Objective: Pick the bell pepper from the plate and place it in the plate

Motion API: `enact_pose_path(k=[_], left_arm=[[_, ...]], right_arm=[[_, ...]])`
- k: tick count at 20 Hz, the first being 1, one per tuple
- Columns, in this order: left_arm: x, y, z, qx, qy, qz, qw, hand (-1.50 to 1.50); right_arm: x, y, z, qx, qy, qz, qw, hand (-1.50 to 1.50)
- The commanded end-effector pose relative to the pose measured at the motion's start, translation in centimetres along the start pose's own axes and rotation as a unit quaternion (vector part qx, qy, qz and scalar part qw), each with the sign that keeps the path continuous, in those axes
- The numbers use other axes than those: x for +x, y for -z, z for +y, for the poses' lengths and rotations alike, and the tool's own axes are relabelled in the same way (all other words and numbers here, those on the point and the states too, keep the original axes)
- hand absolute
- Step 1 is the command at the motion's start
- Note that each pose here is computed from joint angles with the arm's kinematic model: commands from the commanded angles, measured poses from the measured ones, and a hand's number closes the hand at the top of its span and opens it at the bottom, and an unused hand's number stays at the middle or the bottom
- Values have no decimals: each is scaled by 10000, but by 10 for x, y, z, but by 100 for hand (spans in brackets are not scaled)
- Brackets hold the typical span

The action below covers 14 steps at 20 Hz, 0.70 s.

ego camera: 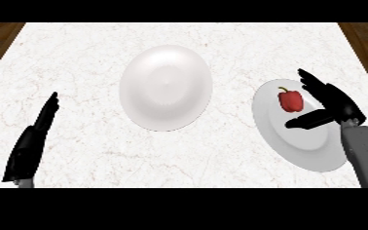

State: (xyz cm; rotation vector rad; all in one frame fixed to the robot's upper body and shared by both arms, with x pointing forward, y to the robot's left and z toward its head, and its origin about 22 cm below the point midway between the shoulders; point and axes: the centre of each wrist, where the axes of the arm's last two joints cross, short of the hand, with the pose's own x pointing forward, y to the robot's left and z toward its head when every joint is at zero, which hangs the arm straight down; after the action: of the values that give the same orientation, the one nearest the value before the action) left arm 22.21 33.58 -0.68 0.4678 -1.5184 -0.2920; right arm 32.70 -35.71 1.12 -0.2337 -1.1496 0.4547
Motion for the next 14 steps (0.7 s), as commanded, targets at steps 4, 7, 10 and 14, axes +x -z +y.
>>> enact_pose_path(k=[4, 7, 10, 14], left_arm=[[-11, -14, 16, 2, 19, 34, 10000, 0], [9, 2, -6, 26, 5, -15, 10000, 0], [16, 4, 7, -55, 39, -6, 10000, 0], [-7, -5, 14, -17, 27, 36, 10000, 0]], right_arm=[[-18, -4, 13, -42, 160, -309, 9994, 150], [-8, 19, 5, -51, 173, -411, 9990, 150], [-5, 18, 1, -75, 19, -424, 9991, 150], [-1, 18, 12, -291, 67, -499, 9983, 150]])
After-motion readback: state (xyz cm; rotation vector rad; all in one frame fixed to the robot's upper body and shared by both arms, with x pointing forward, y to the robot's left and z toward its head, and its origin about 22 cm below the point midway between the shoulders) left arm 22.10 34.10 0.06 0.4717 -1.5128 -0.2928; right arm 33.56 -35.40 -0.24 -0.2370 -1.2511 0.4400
